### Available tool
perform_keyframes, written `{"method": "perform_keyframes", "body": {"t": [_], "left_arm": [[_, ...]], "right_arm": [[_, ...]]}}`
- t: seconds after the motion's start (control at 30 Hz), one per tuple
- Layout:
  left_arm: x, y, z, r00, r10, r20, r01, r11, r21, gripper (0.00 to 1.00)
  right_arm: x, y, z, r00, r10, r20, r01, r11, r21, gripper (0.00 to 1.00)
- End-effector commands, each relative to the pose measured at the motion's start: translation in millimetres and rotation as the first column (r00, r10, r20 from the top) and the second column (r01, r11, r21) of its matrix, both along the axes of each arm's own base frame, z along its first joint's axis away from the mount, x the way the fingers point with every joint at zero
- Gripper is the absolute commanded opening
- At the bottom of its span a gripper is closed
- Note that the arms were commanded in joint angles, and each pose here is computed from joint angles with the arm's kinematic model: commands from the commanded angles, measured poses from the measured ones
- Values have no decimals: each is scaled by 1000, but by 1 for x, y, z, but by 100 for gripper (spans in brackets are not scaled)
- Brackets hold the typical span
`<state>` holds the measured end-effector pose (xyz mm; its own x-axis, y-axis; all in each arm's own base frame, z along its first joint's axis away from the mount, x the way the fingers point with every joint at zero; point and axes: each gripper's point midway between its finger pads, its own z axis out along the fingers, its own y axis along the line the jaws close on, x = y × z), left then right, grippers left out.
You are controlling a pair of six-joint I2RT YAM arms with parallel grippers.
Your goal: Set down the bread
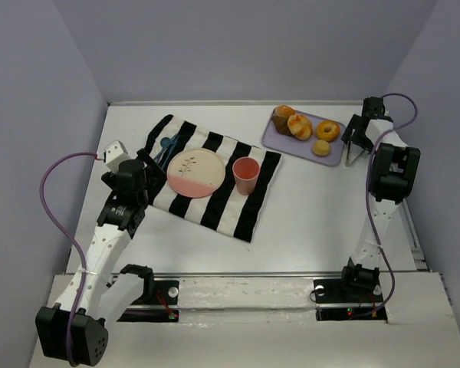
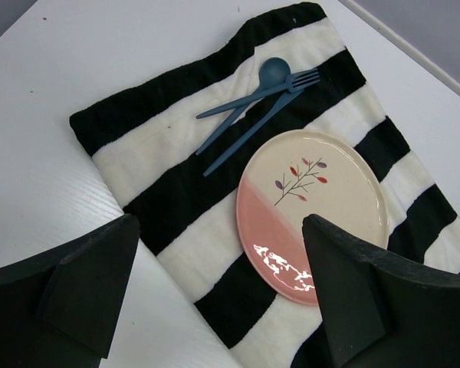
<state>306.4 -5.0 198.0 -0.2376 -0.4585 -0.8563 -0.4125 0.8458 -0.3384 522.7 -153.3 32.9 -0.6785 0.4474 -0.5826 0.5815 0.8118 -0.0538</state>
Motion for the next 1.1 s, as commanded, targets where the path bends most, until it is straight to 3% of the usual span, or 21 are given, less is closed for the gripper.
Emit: {"method": "perform_keyframes", "body": {"t": [0.0,0.17,0.33,0.53,0.6,0.77,0.93,1.07], "left_arm": [[6,7,26,997,42,71,-42,999,-5,99],[6,7,27,996,47,73,-46,999,-5,99],[6,8,27,996,48,72,-48,999,-4,99],[6,8,27,996,47,75,-46,999,-5,99],[6,7,27,996,41,74,-41,999,-7,99],[4,6,27,996,41,77,-39,999,-21,99],[3,2,28,996,24,88,-21,999,-33,99],[2,1,31,995,23,98,-18,999,-47,99]], "right_arm": [[7,-18,-17,999,-1,-38,1,1000,5,98],[10,-13,-31,998,14,-61,-10,998,68,95],[9,-11,-37,998,5,-68,0,997,80,78],[-7,-30,-2,996,-72,-55,71,997,-32,37],[-11,-30,31,998,-62,-10,61,997,-53,32],[-27,-9,126,987,33,156,-28,999,-36,32],[-66,40,169,956,107,274,-141,985,105,32],[-97,65,162,951,146,272,-198,964,178,35]]}}
